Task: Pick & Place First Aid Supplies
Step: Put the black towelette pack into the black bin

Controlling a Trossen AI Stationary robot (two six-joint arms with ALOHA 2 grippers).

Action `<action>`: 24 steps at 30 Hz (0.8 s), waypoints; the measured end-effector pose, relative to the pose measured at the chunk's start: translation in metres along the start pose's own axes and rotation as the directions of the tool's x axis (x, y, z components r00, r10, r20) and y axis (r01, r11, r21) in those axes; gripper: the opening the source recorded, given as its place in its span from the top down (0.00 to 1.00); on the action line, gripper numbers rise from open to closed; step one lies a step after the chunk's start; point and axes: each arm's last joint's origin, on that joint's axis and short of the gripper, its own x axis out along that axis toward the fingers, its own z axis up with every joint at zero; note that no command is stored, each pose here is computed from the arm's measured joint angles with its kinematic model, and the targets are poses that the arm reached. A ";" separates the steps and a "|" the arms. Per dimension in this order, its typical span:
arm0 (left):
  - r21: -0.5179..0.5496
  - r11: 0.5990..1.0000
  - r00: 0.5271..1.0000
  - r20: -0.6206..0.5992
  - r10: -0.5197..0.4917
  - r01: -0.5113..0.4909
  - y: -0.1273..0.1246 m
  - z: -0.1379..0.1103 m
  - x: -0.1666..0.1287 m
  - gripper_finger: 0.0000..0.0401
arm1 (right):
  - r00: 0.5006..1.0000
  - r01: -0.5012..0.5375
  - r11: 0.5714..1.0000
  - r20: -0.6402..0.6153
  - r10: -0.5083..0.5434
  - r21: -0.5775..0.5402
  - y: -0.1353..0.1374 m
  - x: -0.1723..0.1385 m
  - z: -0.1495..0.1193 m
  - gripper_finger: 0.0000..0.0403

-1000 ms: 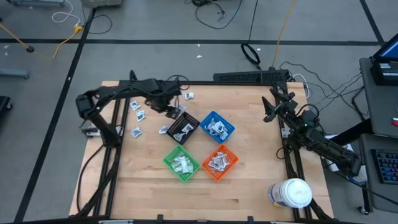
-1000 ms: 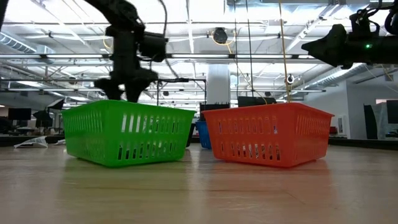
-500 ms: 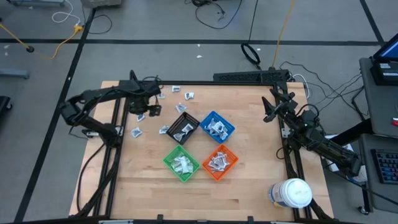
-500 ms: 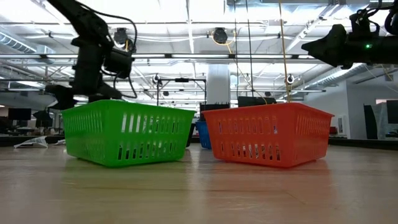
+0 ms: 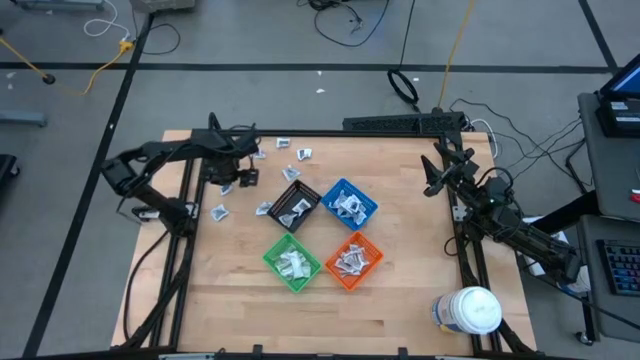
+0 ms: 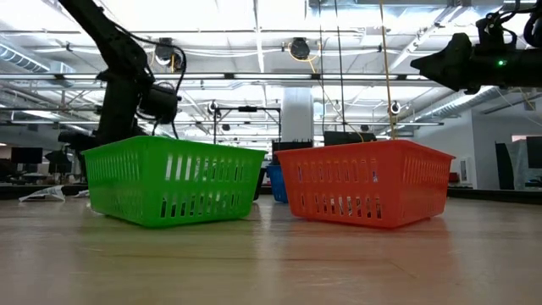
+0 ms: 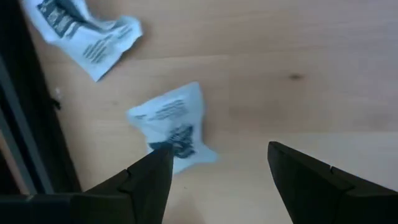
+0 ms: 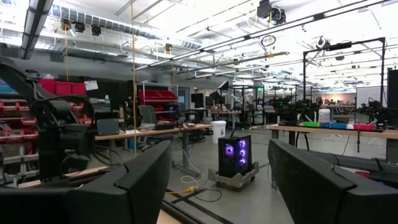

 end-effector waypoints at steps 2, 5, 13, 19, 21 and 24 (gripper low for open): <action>-0.008 0.999 0.999 -0.002 0.034 -0.034 0.002 0.001 0.005 0.33 | 1.000 0.000 1.000 0.000 0.000 0.000 0.000 0.000 0.000 0.35; -0.023 0.997 0.998 0.010 0.070 -0.070 0.004 0.004 0.008 0.33 | 1.000 0.000 1.000 0.000 0.000 0.000 0.000 0.000 0.000 0.35; -0.013 0.997 0.997 -0.003 0.078 -0.078 0.007 0.006 0.012 0.41 | 1.000 0.000 1.000 0.000 0.000 0.000 0.000 0.000 0.000 0.35; -0.015 0.998 0.998 -0.037 0.057 -0.057 0.010 0.000 0.020 0.68 | 1.000 0.000 1.000 0.000 0.000 0.000 0.000 0.000 0.000 0.35; 0.000 0.999 0.998 -0.040 0.042 -0.042 0.008 -0.003 0.023 0.77 | 1.000 0.000 1.000 0.000 0.000 0.000 0.000 0.000 0.000 0.35; 0.022 1.000 0.999 -0.038 0.021 -0.020 0.004 -0.004 0.023 0.90 | 1.000 0.000 1.000 0.000 0.000 0.000 0.000 0.000 0.000 0.35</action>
